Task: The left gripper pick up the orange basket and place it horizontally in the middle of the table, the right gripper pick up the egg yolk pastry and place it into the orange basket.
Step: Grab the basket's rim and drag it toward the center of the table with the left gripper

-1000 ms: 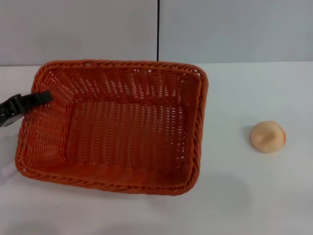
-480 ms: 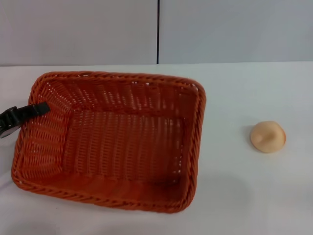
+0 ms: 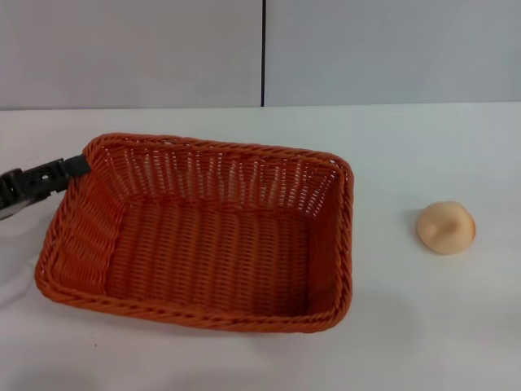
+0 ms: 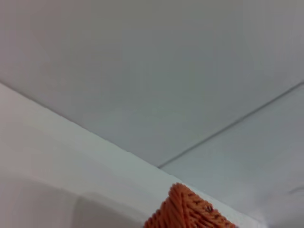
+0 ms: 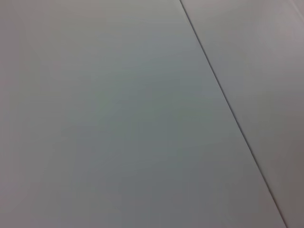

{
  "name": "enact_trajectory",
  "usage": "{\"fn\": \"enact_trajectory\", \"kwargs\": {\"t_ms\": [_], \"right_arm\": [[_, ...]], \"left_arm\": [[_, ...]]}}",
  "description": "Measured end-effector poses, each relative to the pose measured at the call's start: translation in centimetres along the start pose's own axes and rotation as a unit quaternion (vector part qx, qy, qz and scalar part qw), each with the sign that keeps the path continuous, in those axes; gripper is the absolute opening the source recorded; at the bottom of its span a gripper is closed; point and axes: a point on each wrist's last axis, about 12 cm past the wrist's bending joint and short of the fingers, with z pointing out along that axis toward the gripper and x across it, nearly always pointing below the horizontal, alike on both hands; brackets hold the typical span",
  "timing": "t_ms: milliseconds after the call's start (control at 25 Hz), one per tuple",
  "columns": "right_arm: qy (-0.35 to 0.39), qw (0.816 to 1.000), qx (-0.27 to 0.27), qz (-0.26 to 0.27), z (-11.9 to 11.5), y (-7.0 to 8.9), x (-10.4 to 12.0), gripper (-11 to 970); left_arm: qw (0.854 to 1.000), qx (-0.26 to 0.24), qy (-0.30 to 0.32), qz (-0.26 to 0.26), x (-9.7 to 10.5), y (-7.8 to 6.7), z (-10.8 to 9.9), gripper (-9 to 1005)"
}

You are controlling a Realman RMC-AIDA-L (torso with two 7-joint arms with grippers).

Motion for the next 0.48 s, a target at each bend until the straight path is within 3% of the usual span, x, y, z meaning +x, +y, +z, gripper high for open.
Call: {"fn": "enact_trajectory", "kwargs": {"t_ms": [280, 480], "right_arm": [[-0.003, 1.000, -0.001, -0.004, 0.13, -0.13, -0.14, 799], [-0.005, 1.000, -0.002, -0.008, 0.32, -0.27, -0.29, 798]], "left_arm": [[1.000, 0.005, 0.031, 0.002, -0.35, -0.27, -0.04, 709], [0.998, 0.001, 0.067, -0.001, -0.17, -0.25, -0.37, 724]]}}
